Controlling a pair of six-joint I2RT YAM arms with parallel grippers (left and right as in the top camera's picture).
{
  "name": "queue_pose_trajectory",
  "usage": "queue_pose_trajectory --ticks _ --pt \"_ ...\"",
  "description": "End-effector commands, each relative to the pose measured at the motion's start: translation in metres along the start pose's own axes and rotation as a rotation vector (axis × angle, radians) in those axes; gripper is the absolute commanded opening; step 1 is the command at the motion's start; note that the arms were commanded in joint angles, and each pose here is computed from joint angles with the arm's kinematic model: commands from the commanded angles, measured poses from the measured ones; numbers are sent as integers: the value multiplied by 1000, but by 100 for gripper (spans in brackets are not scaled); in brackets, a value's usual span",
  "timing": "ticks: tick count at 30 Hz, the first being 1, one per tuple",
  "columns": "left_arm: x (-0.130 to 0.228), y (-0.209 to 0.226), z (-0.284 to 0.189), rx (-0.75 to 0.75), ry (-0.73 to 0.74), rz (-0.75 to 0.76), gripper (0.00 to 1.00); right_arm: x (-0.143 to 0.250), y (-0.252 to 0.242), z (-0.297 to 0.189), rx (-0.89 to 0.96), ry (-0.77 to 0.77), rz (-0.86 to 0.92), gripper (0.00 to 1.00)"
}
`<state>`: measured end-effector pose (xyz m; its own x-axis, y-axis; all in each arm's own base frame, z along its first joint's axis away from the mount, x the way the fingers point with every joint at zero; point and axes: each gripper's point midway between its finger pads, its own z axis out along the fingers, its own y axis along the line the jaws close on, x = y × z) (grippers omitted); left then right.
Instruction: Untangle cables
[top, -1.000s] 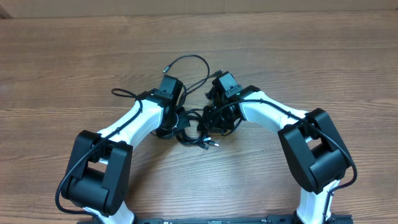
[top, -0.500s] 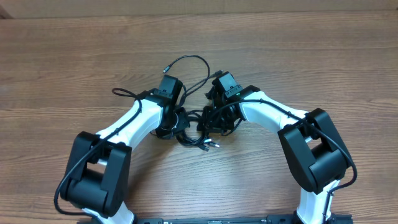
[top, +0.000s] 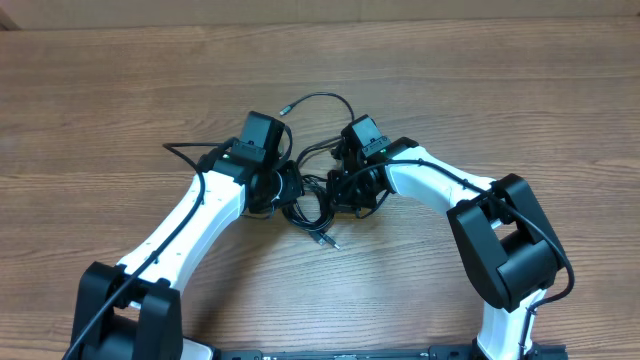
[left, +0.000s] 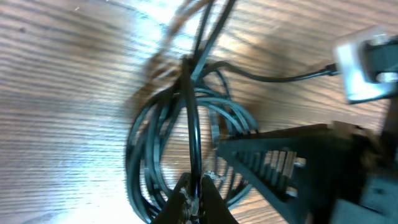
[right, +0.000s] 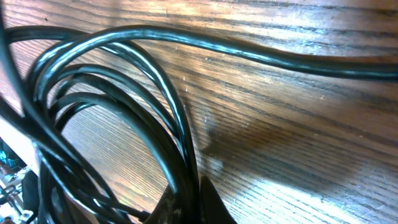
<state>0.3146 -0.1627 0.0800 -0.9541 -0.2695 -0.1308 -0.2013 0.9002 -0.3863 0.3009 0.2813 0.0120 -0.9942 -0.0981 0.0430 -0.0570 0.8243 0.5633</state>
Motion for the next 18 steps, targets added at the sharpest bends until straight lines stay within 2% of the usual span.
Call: queue_pose_trajectory --ticks 1,10,14,15,16,18 --pt "-13 -22 -20 84 -45 31 4 3 -4 4 -1 13 5 4" --pt "-30 -8 -29 125 -50 -48 4 3 -4 4 0 13 5 4" --pt "-24 6 -30 92 -12 -87 4 3 -4 4 0 13 5 4" --pt "-20 10 -28 71 2 -94 7 3 -4 4 0 13 5 4" --pt "-15 14 -26 40 19 -96 15 3 -4 4 -1 13 5 8" --pt "-10 19 -21 3 29 -93 25 3 -4 4 -1 13 4 11"
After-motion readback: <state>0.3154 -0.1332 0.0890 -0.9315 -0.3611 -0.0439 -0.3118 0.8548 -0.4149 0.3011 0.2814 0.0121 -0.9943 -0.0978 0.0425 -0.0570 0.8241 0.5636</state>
